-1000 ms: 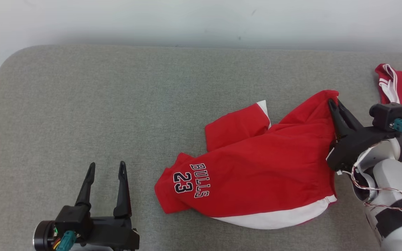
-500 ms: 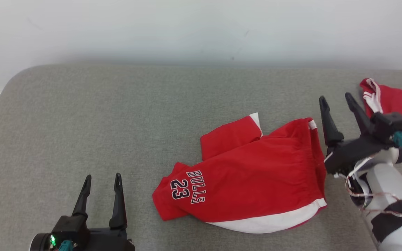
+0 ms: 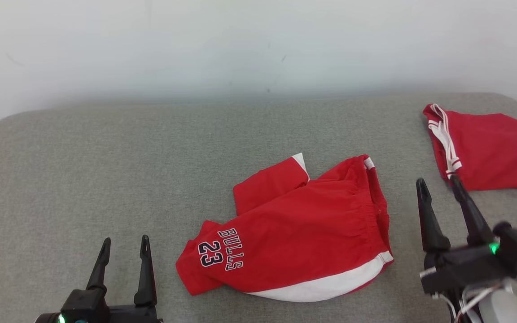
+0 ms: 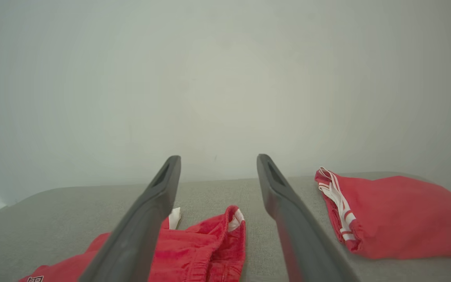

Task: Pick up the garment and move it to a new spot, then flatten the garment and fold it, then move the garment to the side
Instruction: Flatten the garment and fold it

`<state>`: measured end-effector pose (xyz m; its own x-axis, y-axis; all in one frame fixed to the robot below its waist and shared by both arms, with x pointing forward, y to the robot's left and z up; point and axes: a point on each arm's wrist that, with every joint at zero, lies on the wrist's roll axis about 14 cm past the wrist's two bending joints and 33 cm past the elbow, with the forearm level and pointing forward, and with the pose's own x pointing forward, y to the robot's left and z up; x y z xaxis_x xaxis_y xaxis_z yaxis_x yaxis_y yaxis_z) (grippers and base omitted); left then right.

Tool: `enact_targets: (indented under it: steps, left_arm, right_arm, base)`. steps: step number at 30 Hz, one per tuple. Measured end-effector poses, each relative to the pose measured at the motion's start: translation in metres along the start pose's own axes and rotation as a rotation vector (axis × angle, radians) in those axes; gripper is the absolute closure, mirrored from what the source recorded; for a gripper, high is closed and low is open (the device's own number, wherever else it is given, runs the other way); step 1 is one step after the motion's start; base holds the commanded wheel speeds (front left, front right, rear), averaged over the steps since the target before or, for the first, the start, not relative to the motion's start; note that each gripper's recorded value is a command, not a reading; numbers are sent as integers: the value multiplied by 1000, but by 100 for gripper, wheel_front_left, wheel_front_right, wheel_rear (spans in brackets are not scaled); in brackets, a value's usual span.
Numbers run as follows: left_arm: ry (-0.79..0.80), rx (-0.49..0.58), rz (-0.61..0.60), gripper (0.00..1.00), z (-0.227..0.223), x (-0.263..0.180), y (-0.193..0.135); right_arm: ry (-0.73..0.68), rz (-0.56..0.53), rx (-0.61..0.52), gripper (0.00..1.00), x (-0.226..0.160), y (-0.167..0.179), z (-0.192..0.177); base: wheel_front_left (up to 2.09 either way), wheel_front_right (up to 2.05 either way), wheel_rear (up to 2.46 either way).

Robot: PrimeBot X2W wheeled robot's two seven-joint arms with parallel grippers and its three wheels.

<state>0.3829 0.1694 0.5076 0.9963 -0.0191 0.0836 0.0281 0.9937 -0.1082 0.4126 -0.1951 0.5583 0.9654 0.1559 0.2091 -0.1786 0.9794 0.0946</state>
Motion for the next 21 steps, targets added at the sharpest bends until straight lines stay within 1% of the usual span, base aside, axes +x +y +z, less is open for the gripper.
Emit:
enact_targets:
  steps: [6, 10, 16, 21]
  left_arm:
    - [5, 9, -16, 0, -2, 2, -2]
    - [16, 28, -33, 0, -6, 3, -7]
    - [64, 60, -70, 0, -21, 3, -12]
    - [166, 50, -115, 0, -49, -2, -20]
  right_arm:
    - [1, -39, 16, 0, -36, 8, -4]
    - [23, -81, 82, 0, -55, 20, -15]
    - [39, -90, 82, 0, -61, 25, -19]
    - [46, -94, 77, 0, -60, 24, -21]
  base:
    - [0, 0, 0]
    - [0, 0, 0]
    - [0, 0, 0]
    - [0, 0, 0]
